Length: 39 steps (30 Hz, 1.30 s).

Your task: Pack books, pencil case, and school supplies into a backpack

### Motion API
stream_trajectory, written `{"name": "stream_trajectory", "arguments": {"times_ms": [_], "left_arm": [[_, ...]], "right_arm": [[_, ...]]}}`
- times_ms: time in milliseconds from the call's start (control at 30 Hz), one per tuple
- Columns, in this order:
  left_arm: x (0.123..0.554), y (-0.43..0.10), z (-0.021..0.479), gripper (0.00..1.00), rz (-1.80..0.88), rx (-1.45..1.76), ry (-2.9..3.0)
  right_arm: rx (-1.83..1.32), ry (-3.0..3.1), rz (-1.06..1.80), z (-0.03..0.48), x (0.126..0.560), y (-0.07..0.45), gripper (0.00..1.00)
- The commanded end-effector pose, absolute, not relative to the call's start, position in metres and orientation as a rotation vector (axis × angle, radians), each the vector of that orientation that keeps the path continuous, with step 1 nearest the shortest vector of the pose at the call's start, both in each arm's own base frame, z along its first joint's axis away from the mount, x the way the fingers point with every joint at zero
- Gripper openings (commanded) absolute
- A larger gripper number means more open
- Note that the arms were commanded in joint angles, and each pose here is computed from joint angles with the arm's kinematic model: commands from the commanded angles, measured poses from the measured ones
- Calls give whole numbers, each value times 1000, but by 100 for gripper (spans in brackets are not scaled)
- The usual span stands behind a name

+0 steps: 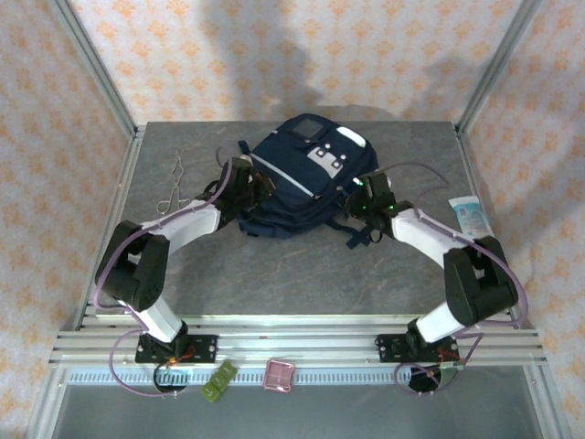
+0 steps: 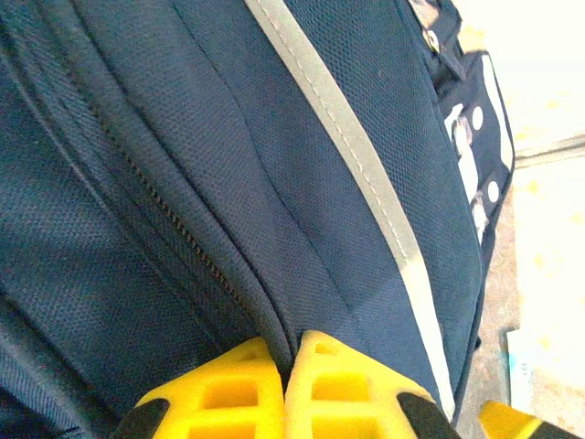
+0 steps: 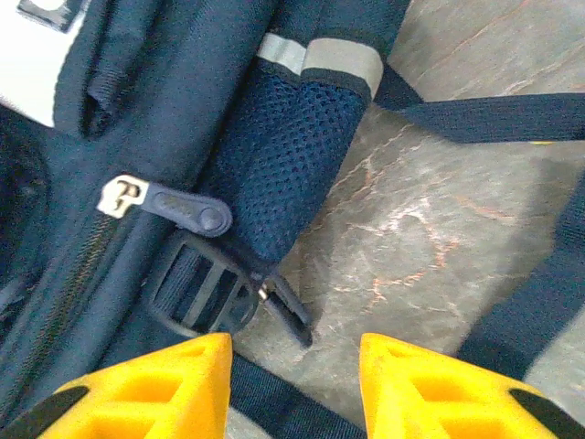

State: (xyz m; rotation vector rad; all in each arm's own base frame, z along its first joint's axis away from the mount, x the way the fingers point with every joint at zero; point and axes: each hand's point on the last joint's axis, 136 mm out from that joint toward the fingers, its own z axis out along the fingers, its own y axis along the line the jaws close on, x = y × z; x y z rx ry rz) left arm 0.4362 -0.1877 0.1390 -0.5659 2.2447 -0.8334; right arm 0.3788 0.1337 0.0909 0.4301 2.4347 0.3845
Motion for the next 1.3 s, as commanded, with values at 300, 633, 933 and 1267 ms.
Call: {"name": "stream_trajectory", "arguments": {"times_ms": [300, 633, 933, 1267], "left_arm": [[467, -133, 180, 0, -652, -582, 2100], [474, -116, 182, 49, -591, -583, 2106], [459, -87, 228, 99, -409, -534, 2024], [432, -19, 276, 99, 89, -451, 1850]], "right_arm": [[411, 2399, 696, 95, 449, 201, 40], [282, 2379, 604, 122, 454, 200, 53], [244, 2218, 413, 197, 474, 167, 100], [516, 1983, 76, 241, 484, 53, 100]]}}
